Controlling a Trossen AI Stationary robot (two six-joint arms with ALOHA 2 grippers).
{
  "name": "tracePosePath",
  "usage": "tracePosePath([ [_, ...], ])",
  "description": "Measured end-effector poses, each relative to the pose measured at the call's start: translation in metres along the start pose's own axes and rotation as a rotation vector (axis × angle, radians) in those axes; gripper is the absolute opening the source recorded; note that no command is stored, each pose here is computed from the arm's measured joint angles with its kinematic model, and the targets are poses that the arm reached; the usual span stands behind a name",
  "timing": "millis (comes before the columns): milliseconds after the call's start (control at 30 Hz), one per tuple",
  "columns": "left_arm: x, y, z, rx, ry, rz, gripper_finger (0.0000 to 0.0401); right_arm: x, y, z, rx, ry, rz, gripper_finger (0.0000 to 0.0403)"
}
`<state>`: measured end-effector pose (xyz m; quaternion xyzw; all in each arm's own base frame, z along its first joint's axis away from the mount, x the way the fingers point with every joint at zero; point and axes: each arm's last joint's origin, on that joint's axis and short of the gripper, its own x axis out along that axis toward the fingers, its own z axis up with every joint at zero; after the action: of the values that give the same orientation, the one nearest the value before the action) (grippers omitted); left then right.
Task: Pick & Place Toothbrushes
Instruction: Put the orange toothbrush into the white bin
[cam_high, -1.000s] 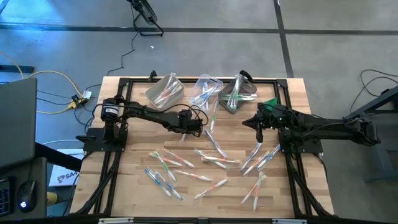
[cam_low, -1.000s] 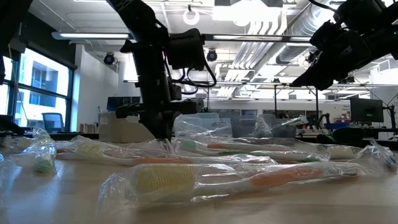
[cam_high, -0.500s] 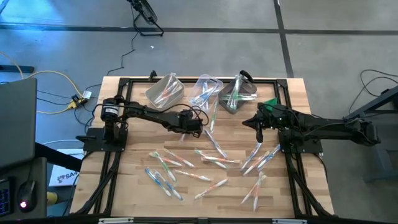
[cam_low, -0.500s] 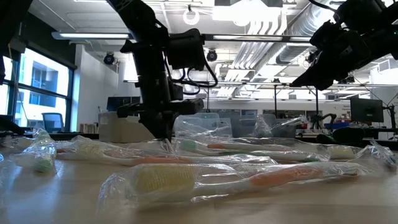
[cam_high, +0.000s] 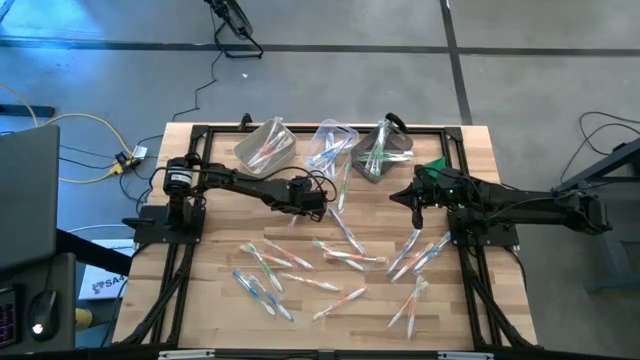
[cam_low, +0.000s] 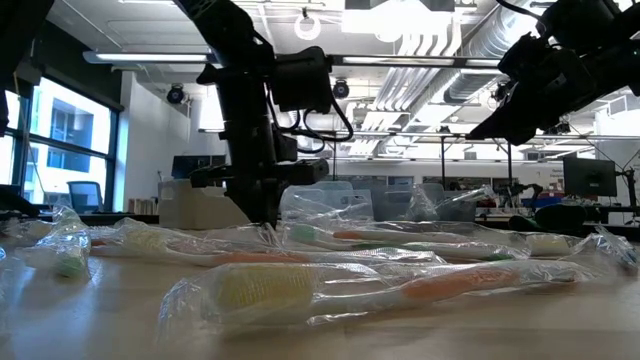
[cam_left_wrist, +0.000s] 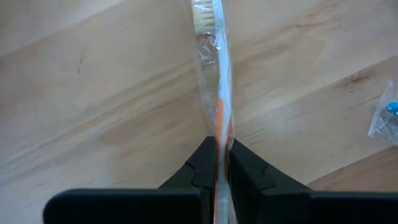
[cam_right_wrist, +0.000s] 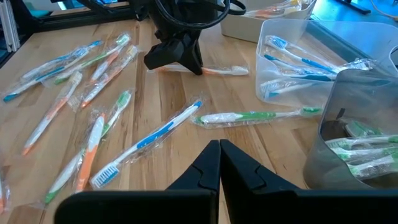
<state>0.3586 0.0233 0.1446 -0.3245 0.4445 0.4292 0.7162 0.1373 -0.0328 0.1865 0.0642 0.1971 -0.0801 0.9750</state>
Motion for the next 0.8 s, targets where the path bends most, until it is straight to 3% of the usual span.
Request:
tracePosePath([
  [233, -0.008, 0.0, 0.003, 0.078, -0.047, -0.005, 0.0022, 0.0, 0.0, 0.0, -0.001, 0.0, 0.0, 0.0002],
  [600, -0.068, 0.01, 0.016, 0.162, -0.152, -0.09, 0.0022, 0.0, 0.0, 0.0, -0.001, 0.005, 0.0, 0.0002],
  [800, -0.095, 0.025, 0.021, 0.182, -0.192, -0.068, 0.0022, 0.0, 0.0, -0.001, 0.0, 0.011, -0.001, 0.0002],
])
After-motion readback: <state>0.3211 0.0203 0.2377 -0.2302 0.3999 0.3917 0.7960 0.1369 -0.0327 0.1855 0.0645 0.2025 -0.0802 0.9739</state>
